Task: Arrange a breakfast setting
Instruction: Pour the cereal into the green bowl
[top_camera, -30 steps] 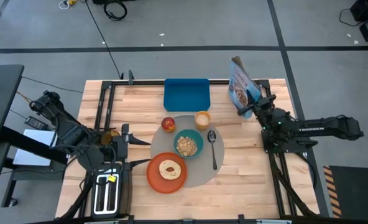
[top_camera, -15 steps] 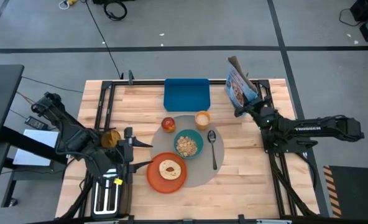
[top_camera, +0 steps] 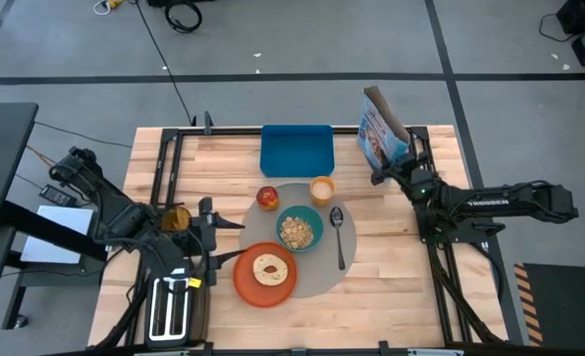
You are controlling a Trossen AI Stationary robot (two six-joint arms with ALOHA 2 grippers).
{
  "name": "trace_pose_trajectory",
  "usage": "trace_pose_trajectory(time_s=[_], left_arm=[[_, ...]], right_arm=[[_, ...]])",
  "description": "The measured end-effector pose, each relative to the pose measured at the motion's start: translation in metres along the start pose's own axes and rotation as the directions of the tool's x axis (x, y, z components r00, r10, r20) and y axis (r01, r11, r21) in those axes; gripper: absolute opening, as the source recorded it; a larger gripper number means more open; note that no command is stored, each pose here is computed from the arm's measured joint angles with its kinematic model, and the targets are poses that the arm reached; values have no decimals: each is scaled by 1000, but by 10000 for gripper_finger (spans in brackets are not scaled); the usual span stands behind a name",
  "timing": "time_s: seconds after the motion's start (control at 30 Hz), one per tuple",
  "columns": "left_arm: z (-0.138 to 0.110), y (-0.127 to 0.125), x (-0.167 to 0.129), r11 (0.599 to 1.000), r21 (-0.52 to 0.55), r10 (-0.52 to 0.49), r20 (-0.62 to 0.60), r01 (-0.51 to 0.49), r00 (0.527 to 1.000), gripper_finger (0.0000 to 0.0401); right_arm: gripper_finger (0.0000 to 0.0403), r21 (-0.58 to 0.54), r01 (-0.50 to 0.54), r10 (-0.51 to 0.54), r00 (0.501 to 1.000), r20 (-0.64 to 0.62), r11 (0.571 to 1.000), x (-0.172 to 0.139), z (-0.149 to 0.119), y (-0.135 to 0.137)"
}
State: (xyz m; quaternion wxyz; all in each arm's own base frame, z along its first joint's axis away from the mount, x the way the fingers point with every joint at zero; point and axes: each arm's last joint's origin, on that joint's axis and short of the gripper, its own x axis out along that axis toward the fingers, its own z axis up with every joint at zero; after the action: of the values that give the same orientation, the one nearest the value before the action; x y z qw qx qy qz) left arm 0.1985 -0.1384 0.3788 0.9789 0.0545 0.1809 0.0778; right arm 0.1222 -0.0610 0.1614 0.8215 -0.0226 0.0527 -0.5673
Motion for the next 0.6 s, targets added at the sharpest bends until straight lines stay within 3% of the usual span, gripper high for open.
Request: trace_pose_trajectory(time_s=[0.3, 0.6], left_arm=[[0, 1, 1, 999, -32, 5, -1, -5, 1000, 249], [0, 1, 1, 999, -54, 5, -1, -5, 1000, 249]], right_arm=[[253, -17, -36, 36, 999, 0, 999, -1, 21, 9], [282, -54, -89, 90, 996, 24, 995, -5, 48, 19]])
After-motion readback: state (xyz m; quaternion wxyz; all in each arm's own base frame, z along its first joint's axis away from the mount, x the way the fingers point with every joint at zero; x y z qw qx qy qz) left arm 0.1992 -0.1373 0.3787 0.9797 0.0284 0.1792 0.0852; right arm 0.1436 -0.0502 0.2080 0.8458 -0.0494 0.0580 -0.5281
